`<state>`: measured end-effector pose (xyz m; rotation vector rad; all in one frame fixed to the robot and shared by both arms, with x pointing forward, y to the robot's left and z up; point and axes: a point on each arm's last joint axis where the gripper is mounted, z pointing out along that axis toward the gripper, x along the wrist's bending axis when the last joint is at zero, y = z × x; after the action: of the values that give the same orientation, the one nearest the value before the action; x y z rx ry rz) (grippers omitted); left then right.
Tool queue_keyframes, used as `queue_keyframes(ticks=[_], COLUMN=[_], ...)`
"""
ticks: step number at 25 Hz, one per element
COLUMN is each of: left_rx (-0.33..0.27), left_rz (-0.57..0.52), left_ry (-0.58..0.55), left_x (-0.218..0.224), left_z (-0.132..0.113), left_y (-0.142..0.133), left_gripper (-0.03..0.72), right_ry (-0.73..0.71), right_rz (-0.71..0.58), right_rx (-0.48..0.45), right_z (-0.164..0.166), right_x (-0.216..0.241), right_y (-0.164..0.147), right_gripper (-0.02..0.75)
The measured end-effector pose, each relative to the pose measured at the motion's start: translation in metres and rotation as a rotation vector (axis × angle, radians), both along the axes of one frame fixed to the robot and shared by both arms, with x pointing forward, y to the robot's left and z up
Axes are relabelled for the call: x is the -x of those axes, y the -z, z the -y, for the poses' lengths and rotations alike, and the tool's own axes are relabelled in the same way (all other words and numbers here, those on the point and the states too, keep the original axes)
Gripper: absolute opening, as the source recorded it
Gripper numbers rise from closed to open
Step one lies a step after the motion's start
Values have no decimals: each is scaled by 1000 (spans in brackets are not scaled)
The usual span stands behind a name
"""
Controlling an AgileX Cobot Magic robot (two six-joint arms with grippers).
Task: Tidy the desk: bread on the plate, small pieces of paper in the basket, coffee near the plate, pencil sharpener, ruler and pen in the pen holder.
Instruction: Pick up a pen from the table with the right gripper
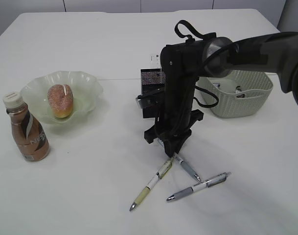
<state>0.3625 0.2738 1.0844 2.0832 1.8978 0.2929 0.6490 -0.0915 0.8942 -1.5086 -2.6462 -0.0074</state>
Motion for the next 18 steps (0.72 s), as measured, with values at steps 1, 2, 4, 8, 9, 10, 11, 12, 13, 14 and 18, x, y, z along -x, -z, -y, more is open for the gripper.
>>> queue_keyframes(ticks=[1,2,4,8,9,10,11,12,13,14,18], left_rx=[0,0,0,0,0,0,0,0,0,0,0], left_rz=[0,0,0,0,0,0,0,0,0,0,0], left_ry=[0,0,0,0,0,0,0,0,0,0,0], left_x=[0,0,0,0,0,0,0,0,0,0,0], left_z=[0,0,0,0,0,0,0,0,0,0,0], left_y=[0,0,0,0,0,0,0,0,0,0,0], left_gripper=[354,354,354,354,354,354,354,354,354,354,354], right_ry=[0,2,8,25,27,29,33,38,43,49,62], right_rz=[-3,-5,-7,-10,-10,-10,-10,-6,-3,2,32], right_rx=[2,2,4,6,6,8,8,6,5,3,-13], right_z=[0,0,0,0,0,0,0,0,0,1,0], right_x=[0,0,0,1,1,1,1,1,1,1,1], right_y=[1,1,0,0,0,0,-1,-3,-5,-8,-25], right_gripper=[108,108,108,108,108,108,108,108,108,108,108])
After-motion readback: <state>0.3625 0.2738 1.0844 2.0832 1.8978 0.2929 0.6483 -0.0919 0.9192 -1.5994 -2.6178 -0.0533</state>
